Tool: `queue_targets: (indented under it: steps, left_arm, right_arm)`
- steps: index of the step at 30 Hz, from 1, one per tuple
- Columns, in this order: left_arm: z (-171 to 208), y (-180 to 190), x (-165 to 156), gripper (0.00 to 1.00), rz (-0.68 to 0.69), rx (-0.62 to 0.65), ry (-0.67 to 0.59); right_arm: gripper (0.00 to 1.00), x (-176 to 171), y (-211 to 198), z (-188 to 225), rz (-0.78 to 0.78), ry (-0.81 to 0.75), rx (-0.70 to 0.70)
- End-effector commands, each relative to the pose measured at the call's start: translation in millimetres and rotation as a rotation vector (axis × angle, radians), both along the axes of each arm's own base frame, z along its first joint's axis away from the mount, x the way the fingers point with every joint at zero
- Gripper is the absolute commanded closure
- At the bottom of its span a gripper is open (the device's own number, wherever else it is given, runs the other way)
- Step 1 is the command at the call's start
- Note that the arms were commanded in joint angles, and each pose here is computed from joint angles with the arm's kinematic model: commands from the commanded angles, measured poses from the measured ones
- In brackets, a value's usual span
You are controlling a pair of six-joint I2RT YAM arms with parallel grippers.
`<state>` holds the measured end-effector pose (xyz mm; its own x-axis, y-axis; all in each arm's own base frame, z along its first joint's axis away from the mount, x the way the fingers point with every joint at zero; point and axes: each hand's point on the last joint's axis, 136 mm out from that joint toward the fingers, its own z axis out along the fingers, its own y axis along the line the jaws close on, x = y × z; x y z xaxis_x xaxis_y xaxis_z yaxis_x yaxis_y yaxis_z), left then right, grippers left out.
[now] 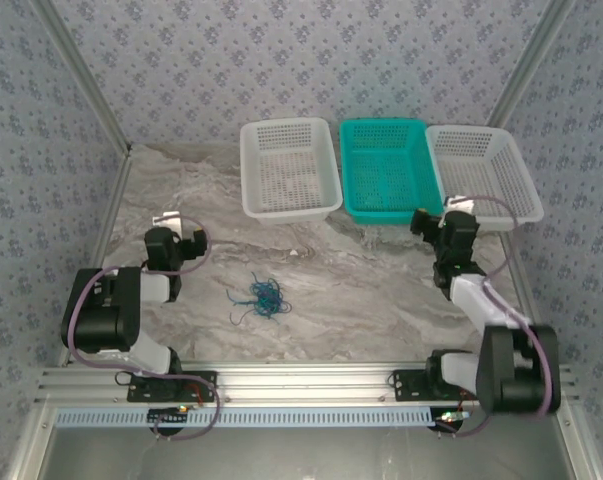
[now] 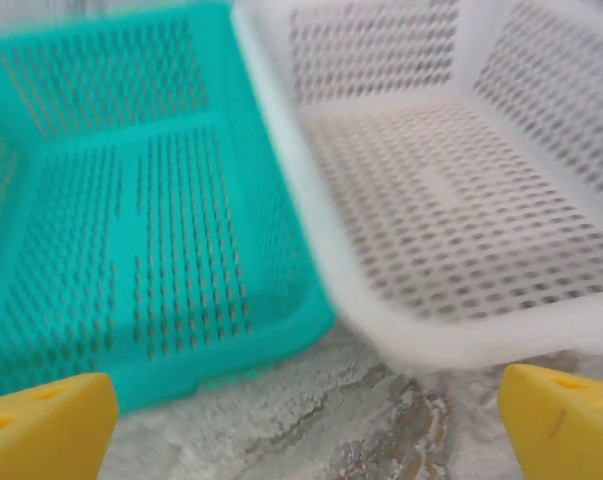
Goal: Untangle the cables
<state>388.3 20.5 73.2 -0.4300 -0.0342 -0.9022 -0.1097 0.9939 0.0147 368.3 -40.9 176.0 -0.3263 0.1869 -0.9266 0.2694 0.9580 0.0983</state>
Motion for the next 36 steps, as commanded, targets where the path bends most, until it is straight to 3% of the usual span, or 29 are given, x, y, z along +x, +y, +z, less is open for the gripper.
queue_targets:
  steps: [1,4,9,13,15,20,24,33,36]
  left_arm:
    - [36.6,8.7,-0.8,0.01,0.082,0.027,-0.095]
    - [63.7,14.6,-20.7,0.00,0.188,0.028,-0.109]
    - [103.2,8.5,-55.7,0.01,0.305,-0.249,-0.053]
    - [106.2,-37.0,-79.4,0.05,0.253,-0.517,0.163]
    - [96.3,-65.9,-95.7,0.10,0.212,-0.576,0.305]
    - [57.8,-115.3,-148.2,0.17,0.140,-0.575,0.615]
    - [34.6,-138.3,-174.5,0.20,0.106,-0.658,0.740]
    - [34.9,-135.7,-189.1,0.17,0.050,-0.647,0.720]
    - [41.2,-132.7,-187.7,0.14,0.035,-0.626,0.690]
  right_arm:
    - [0.00,-38.0,-7.7,21.3,-0.160,0.064,0.222]
    - [0.00,-51.3,27.4,47.2,-0.014,0.088,0.349]
    - [0.00,-67.6,119.2,67.9,0.361,0.167,0.377]
    - [0.00,-87.0,189.3,57.8,0.569,0.314,0.296]
    - [0.00,-98.8,230.5,46.5,0.685,0.376,0.301]
    - [0.00,-125.7,311.0,4.6,0.862,0.512,0.264]
    - [0.00,-144.4,358.0,-27.4,1.013,0.584,0.176]
    - [0.01,-164.7,436.7,-92.8,1.291,0.581,-0.007]
    - [0.21,-159.3,446.8,-113.2,1.301,0.570,-0.061]
